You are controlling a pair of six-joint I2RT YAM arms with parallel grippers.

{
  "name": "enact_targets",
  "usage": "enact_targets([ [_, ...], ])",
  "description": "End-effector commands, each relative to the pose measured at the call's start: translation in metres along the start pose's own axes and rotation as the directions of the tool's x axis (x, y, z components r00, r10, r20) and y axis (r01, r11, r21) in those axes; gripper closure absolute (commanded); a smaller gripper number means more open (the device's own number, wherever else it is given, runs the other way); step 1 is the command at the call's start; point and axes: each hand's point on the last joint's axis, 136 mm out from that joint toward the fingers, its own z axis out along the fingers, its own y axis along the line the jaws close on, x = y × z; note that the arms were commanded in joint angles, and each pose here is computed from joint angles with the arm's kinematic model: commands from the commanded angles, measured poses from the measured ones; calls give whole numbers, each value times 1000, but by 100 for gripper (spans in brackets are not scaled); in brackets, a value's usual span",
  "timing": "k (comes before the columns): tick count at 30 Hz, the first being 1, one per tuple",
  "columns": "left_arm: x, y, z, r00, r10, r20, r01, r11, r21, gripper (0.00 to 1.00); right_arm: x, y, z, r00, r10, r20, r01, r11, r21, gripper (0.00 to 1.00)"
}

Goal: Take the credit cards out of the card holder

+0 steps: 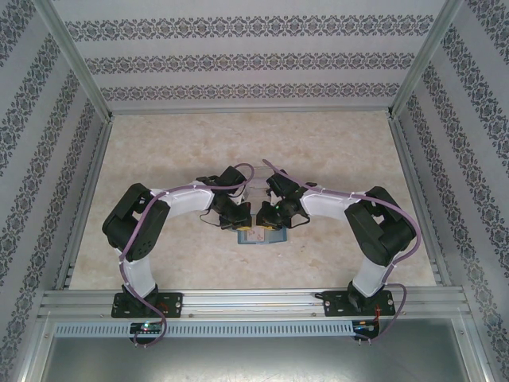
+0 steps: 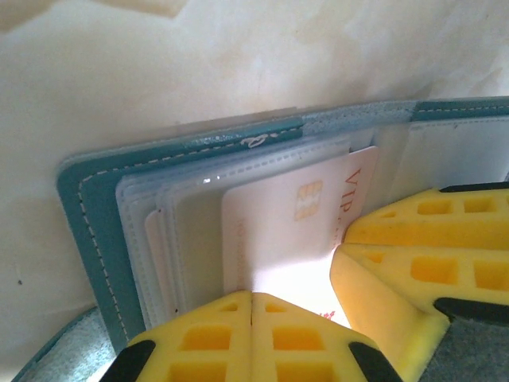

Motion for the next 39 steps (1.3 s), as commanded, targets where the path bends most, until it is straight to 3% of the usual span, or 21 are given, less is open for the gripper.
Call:
enact_targets([
  [1, 8, 14, 4, 1000, -5, -14, 4, 997, -76, 100, 1, -16, -7, 1000, 5, 10, -6, 997, 80, 78],
  [11, 10, 26, 8, 999, -15, -28, 11, 992, -129, 100, -1, -4, -16, 1000, -7, 28, 6, 1000, 24, 77],
  [22, 10, 27, 11, 999, -23, -39, 18, 991, -130, 100, 3, -20, -6, 1000, 15, 2, -15, 999, 52, 77],
  [39, 10, 26, 11, 999, -19, -40, 13, 992, -129, 100, 6, -11, 5, 999, 31, -39, -33, 999, -35, 78],
])
